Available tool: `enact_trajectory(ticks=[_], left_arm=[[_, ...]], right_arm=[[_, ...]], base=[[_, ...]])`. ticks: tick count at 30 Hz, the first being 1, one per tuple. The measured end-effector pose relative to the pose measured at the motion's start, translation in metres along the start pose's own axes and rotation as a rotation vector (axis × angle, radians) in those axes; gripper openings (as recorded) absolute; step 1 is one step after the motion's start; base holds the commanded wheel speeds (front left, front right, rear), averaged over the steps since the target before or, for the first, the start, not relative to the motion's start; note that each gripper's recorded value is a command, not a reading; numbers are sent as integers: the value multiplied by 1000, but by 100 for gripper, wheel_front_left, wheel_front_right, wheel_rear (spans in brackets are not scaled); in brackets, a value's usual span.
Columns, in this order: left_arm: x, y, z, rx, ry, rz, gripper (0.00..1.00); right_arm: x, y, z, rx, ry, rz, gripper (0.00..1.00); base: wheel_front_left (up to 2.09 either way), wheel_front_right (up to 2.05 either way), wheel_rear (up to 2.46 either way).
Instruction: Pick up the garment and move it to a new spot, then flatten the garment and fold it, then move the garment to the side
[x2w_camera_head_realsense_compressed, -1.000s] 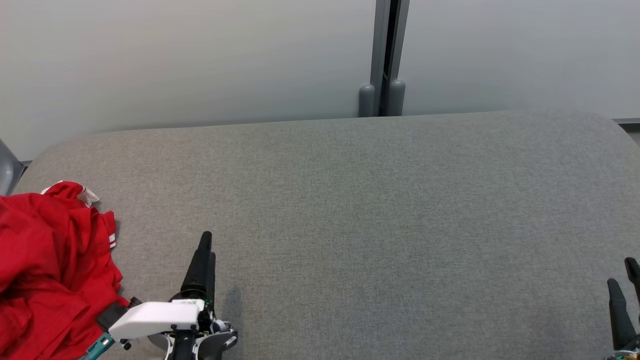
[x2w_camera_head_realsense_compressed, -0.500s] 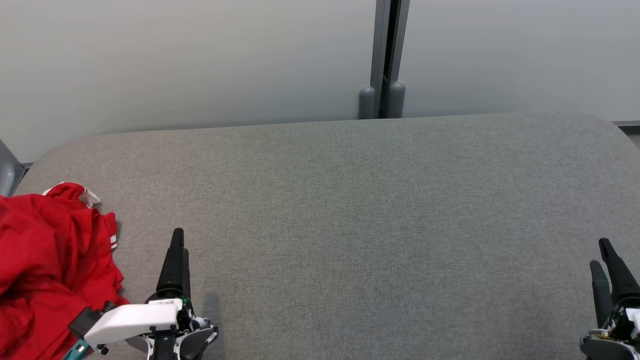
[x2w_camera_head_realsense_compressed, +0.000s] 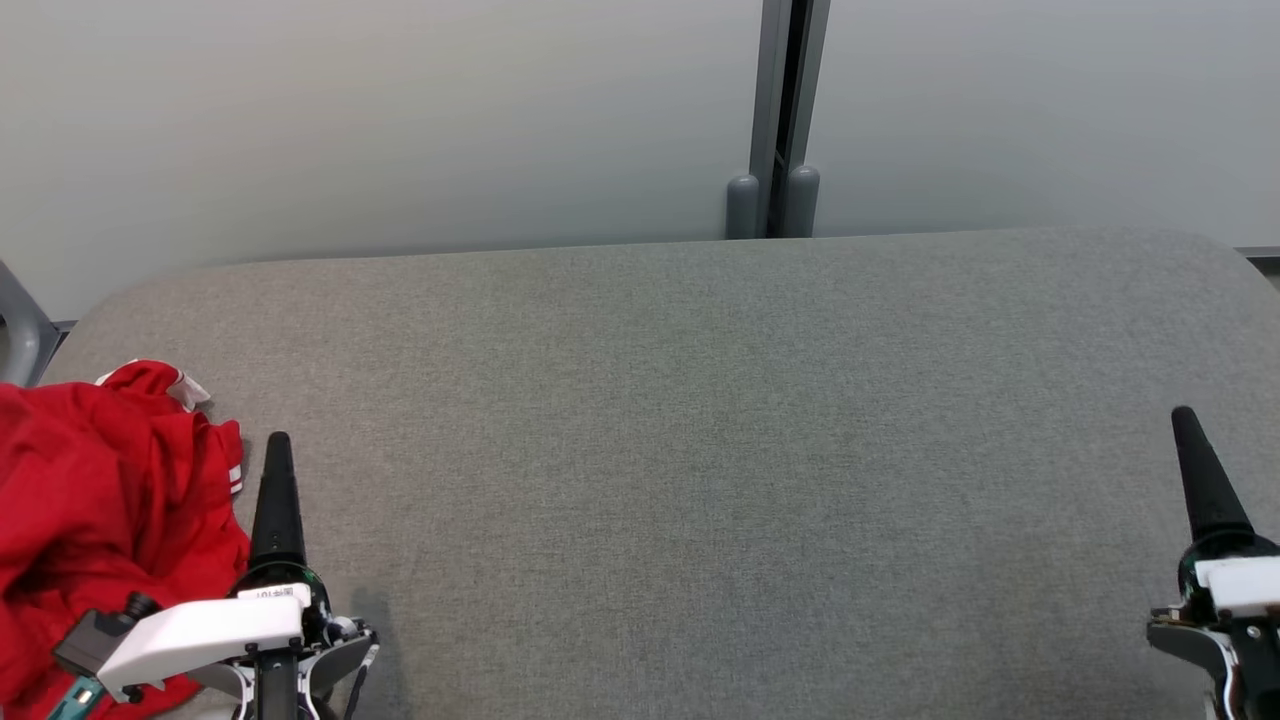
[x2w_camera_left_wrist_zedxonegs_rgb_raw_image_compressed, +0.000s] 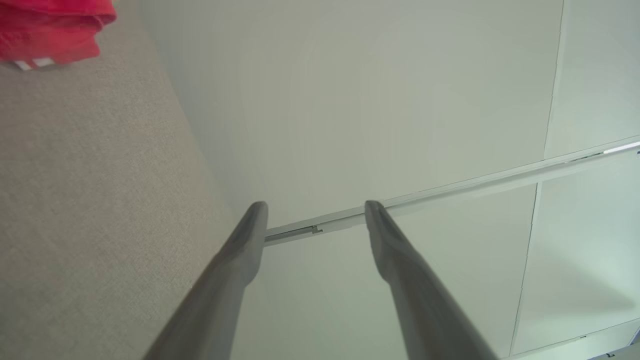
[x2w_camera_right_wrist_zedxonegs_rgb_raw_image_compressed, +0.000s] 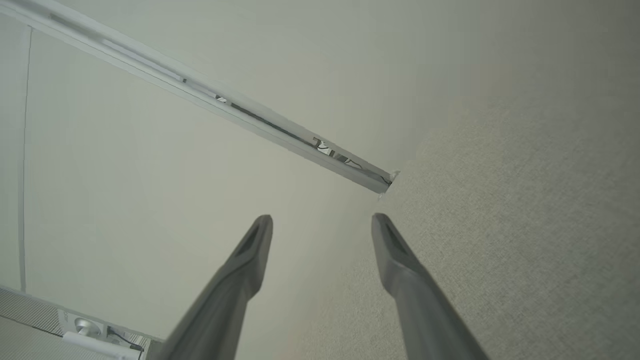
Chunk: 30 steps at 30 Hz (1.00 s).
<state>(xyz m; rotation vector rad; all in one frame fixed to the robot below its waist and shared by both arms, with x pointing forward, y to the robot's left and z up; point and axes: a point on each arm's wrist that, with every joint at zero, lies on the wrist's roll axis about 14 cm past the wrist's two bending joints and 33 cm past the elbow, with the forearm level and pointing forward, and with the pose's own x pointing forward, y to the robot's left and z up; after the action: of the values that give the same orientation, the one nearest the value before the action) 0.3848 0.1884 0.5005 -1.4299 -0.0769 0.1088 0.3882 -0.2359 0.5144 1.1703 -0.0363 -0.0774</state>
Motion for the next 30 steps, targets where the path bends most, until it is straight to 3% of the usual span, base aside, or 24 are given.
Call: enact_trajectory(ticks=[8,15,30], left_arm=[[1,-19,23,109,-70,-66,100],[1,-36,38,263,-120,-124,100],[-9,-56,-4,636,-43,-179,100]], right_arm=[[12,36,-10,-260,20,104,100],[14,54,-19,-414,18,162,100],[9,68,-39,-650,22,232,100]], base=[[0,0,0],[0,0,0],[0,0,0]])
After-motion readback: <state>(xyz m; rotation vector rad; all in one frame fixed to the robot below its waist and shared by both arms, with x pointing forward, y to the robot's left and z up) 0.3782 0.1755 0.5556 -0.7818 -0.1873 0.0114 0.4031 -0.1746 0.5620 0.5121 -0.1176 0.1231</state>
